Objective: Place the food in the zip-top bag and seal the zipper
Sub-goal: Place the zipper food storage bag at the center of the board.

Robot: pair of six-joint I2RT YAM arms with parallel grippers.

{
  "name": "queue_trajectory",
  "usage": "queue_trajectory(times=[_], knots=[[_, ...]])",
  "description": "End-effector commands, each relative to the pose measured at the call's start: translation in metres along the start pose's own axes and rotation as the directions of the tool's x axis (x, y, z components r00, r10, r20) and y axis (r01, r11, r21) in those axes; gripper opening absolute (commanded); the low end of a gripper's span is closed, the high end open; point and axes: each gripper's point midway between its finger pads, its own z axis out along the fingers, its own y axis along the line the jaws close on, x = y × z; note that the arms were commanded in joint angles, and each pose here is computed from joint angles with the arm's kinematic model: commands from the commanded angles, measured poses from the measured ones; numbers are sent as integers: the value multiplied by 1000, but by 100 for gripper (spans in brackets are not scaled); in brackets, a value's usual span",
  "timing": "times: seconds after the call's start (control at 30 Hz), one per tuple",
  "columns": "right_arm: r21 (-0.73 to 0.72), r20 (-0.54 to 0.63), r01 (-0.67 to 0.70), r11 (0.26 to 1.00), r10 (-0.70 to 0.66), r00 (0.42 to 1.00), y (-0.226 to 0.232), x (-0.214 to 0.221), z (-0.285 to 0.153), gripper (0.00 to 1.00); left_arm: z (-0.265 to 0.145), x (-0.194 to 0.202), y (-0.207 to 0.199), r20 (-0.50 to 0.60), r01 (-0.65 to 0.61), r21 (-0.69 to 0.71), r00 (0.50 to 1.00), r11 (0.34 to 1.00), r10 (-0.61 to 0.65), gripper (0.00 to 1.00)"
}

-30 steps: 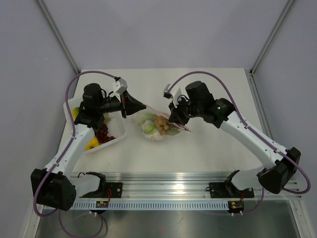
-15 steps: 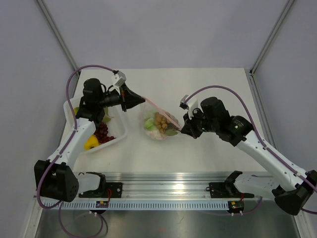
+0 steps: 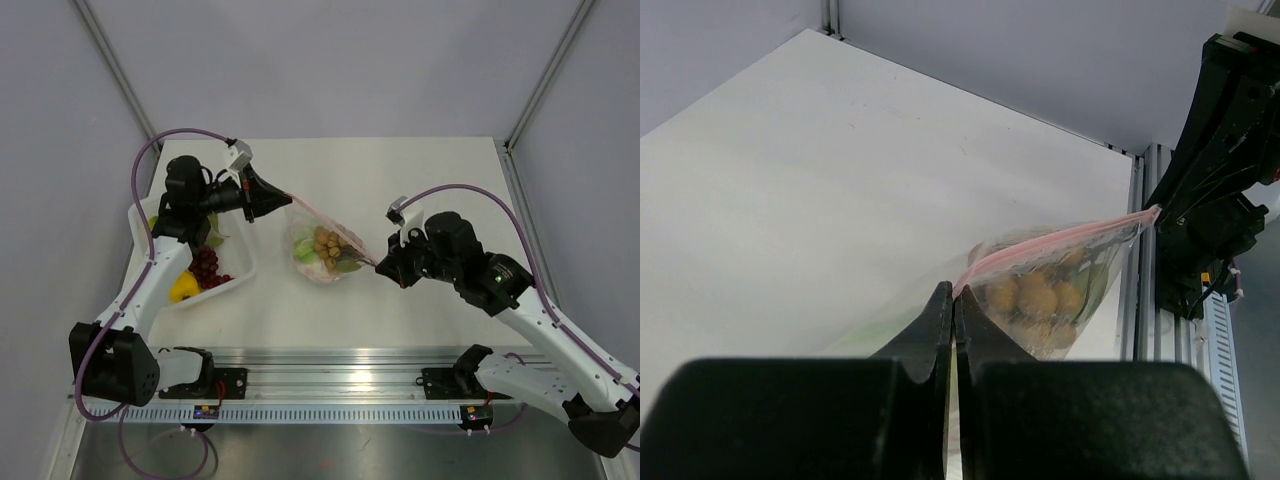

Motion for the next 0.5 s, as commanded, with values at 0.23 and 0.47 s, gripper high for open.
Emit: queue_trajectory(times=[0.23,0.47], knots=[[342,96,-77,937,47,994,-55,-30,-22,2,-3,-52,5,119,-121,-52,985,991,126,0],[569,167,-41,821,-66,984,-127,-101,-33,1,42,-70,14,163,-77,1,984,997,76,0]])
